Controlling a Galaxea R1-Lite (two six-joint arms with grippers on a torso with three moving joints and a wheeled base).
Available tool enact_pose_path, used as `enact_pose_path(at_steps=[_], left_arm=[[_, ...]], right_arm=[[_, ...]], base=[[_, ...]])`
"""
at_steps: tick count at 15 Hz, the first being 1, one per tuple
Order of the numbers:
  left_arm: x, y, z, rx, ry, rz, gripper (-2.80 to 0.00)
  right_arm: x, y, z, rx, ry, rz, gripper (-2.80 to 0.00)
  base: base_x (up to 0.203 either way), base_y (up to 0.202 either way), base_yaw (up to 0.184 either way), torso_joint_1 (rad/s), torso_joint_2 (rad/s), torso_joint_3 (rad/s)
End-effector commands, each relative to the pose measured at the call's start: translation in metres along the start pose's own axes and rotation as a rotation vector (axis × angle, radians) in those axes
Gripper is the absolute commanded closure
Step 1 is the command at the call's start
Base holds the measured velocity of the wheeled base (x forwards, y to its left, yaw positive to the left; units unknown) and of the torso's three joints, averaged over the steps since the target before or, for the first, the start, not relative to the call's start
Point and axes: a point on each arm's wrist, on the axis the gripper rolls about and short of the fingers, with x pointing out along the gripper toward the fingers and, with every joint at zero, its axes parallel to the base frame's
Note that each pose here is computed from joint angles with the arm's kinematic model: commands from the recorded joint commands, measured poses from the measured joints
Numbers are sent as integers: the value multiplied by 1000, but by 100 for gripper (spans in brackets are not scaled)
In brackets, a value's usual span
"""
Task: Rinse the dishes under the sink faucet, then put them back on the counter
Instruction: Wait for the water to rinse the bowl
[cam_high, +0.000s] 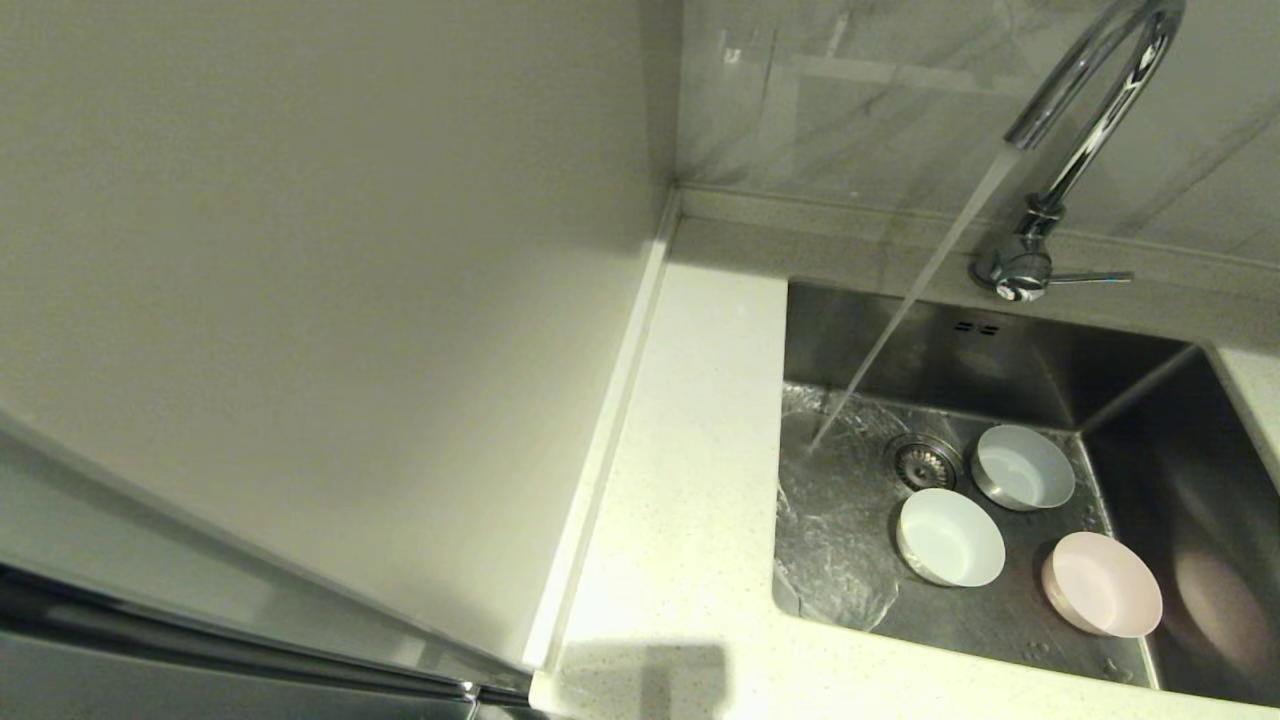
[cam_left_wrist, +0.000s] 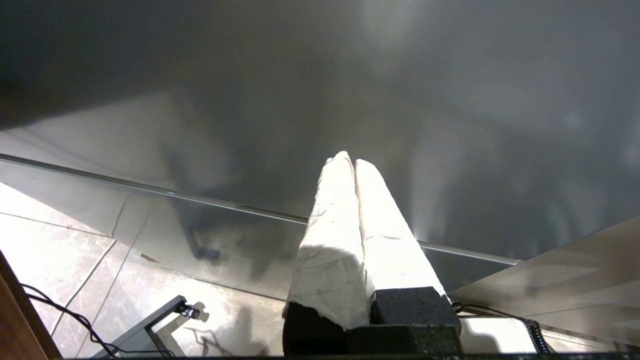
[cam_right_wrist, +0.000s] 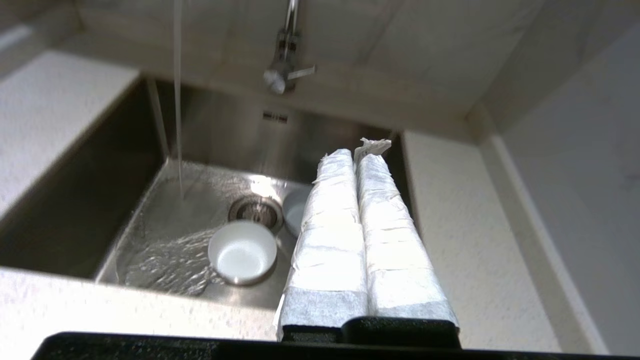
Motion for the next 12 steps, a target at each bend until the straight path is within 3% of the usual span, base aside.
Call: enact_pose_path(at_steps=[1, 6, 10, 12], left_arm=[[0, 0, 0, -1, -4, 1, 0], [0, 0, 0, -1, -3, 1, 0], [0, 0, 0, -1, -3, 1, 0], [0, 0, 0, -1, -3, 1, 0]], right_arm=[[5, 3, -16, -12, 58, 9, 0], [18, 19, -91, -41, 207, 110, 0], [17, 24, -101, -9, 247, 257, 0], [17, 24, -102, -10, 254, 263, 0]], base=[[0, 0, 0, 0, 0, 0], [0, 0, 0, 0, 0, 0], [0, 0, 0, 0, 0, 0], [0, 0, 0, 0, 0, 0]])
